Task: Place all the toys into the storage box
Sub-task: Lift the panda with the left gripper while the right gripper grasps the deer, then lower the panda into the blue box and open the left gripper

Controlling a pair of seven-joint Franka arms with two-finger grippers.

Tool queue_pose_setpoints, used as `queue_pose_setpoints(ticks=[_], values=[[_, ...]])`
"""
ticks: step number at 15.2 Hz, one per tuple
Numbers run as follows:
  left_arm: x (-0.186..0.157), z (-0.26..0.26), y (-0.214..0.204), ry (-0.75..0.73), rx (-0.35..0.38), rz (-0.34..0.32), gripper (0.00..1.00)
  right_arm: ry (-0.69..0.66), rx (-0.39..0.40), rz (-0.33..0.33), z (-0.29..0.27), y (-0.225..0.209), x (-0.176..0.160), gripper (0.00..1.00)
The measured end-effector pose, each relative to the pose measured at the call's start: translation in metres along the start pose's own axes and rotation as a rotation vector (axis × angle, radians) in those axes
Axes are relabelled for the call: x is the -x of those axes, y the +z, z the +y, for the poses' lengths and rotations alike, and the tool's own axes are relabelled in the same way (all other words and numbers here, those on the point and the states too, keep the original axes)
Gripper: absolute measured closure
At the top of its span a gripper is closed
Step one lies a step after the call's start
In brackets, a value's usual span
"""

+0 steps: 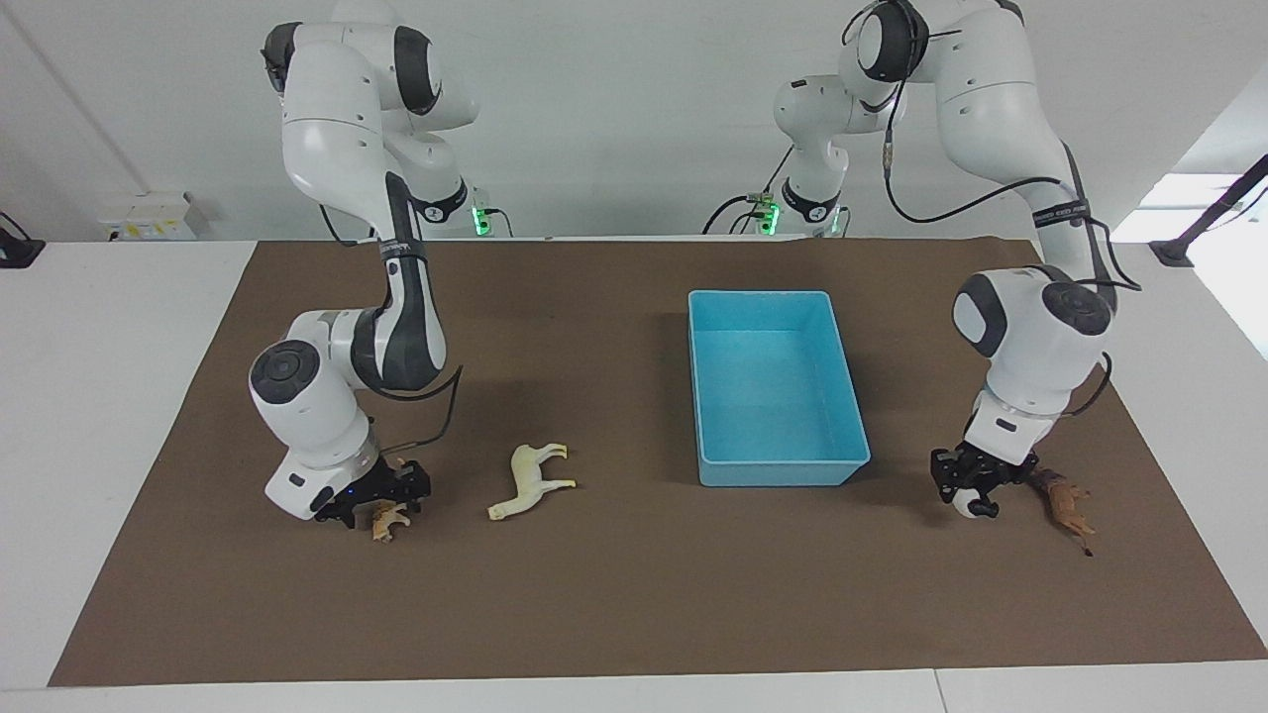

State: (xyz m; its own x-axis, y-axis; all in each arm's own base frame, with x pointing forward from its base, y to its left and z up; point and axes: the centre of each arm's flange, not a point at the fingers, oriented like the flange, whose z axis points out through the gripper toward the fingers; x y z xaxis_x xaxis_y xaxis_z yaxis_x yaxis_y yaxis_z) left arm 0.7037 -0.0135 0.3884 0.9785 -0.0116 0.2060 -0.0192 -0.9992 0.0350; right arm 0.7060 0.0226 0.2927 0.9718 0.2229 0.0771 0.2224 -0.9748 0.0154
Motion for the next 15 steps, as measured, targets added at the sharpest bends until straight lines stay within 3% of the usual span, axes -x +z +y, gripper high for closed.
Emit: queue_pose_setpoints(ticks=[4, 7, 9, 10, 11, 15], values=[[0.002, 0.071, -0.081, -0.08, 0.066, -0.066, 0.55, 0.0, -0.005, -0.023, -0.002, 0.011, 0.006, 0.0], [0.042, 0.178, -0.091, -0.096, 0.075, -0.128, 0.56, 0.003, -0.004, -0.02, 0.0, 0.008, 0.007, 0.28], [0.084, 0.231, -0.07, -0.067, 0.06, -0.19, 0.56, 0.006, -0.003, -0.015, 0.002, 0.004, 0.007, 0.51], [0.099, 0.241, -0.059, -0.055, 0.055, -0.202, 0.55, 0.008, -0.002, -0.013, 0.004, 0.003, 0.007, 0.56], [0.109, 0.242, -0.05, -0.05, 0.052, -0.206, 0.5, 0.009, -0.002, -0.013, 0.004, 0.003, 0.007, 0.67], [0.1, 0.203, -0.058, -0.06, 0.032, -0.16, 0.07, 0.007, -0.002, -0.012, 0.003, 0.002, 0.006, 0.67]])
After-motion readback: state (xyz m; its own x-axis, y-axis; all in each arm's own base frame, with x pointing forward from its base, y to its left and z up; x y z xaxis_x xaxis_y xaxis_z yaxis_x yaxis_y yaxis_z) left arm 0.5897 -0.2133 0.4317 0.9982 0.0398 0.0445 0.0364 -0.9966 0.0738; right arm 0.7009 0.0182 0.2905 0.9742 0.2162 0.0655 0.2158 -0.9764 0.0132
